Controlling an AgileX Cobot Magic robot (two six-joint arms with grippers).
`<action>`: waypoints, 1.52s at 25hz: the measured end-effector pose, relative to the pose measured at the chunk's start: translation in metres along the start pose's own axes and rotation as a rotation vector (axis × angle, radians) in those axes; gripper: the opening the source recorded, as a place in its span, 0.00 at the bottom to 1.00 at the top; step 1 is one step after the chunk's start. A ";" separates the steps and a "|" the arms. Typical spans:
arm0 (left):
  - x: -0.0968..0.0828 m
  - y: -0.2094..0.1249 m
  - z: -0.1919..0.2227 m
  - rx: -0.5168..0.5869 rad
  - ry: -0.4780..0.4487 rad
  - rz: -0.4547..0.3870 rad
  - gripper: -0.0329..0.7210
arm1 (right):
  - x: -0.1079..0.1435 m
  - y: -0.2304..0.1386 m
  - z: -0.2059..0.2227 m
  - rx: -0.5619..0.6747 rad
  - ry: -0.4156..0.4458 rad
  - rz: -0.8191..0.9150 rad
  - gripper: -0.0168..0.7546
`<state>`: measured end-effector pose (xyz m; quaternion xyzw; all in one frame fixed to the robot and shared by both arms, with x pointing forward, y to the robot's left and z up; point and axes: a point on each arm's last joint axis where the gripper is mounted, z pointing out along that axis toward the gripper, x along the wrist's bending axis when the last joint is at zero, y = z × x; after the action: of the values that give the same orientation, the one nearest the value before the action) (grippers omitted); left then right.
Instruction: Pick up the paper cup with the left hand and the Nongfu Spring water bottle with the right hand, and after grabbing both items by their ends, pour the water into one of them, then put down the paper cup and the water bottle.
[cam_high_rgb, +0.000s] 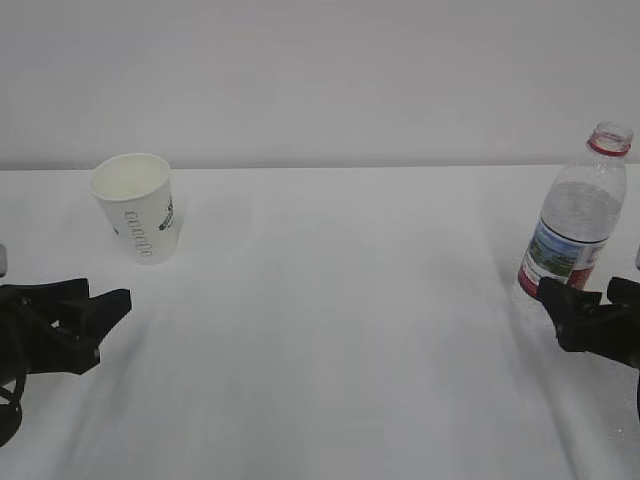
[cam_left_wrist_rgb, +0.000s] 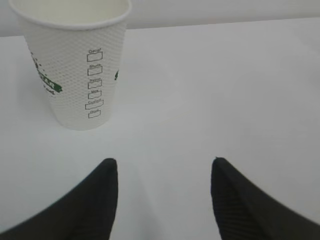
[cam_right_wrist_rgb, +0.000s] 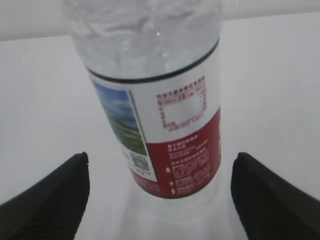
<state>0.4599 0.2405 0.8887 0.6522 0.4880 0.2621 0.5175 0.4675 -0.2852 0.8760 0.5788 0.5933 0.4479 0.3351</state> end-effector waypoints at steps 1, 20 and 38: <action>0.000 0.000 0.000 0.000 0.000 0.000 0.62 | 0.000 0.001 0.003 -0.005 0.000 -0.001 0.90; 0.000 0.000 0.000 0.000 -0.002 0.001 0.62 | -0.005 0.008 0.038 -0.043 0.004 -0.006 0.90; 0.000 0.000 0.000 0.000 0.000 0.000 0.62 | -0.006 0.015 0.056 -0.078 0.014 -0.015 0.88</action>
<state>0.4599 0.2405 0.8887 0.6523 0.4879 0.2620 0.5176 0.5250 -0.2843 0.8677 0.5574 0.5822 0.4723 0.3567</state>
